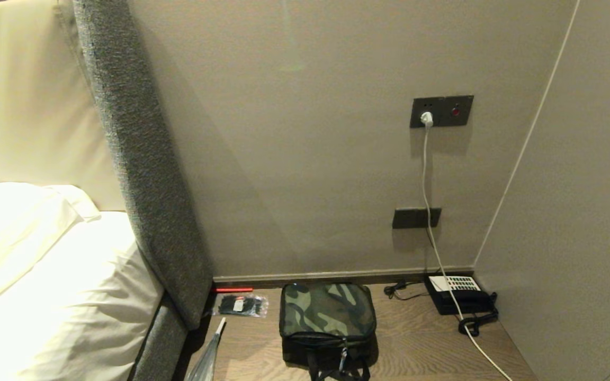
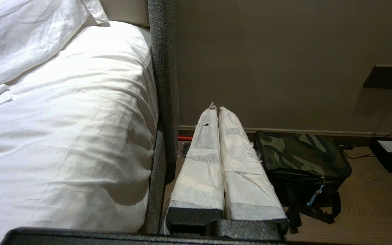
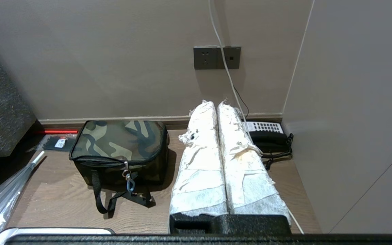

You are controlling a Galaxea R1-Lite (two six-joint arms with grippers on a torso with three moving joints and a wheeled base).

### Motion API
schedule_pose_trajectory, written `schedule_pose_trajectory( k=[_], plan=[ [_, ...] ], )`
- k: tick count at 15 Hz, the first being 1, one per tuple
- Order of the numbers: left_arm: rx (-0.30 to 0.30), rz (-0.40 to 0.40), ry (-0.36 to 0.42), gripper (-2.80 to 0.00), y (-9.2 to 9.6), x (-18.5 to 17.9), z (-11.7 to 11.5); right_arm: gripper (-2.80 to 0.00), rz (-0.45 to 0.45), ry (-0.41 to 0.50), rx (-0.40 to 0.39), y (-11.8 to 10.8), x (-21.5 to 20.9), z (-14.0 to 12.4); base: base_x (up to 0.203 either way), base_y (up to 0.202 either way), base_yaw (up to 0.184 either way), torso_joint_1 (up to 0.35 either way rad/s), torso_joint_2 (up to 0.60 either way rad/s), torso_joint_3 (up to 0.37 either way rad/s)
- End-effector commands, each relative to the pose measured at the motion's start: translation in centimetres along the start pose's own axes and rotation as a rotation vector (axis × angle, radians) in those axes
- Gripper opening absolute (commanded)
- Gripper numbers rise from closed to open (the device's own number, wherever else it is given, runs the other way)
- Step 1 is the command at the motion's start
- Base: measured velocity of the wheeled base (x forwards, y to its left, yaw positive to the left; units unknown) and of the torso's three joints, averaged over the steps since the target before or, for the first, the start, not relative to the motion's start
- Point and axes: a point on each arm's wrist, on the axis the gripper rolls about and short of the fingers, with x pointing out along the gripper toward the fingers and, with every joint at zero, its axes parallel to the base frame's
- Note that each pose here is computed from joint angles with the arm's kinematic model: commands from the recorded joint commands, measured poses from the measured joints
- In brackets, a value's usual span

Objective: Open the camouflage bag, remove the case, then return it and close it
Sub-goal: Open the top of the storage box

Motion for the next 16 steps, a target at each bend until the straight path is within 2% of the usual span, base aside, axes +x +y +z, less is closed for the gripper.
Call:
schedule_pose_trajectory(
  k=[1,16],
  plan=[
    [0.0,0.001,0.003,-2.8,0.0,0.02,-0.08,-2.8,0.001,-0.002,-0.002,0.0,-0.01,0.0,0.0,0.0,0.0,0.0,0.0,0.0],
    [0.0,0.001,0.003,-2.8,0.0,0.02,-0.08,-2.8,0.001,-0.002,0.0,0.0,-0.01,0.0,0.0,0.0,0.0,0.0,0.0,0.0]
  ],
)
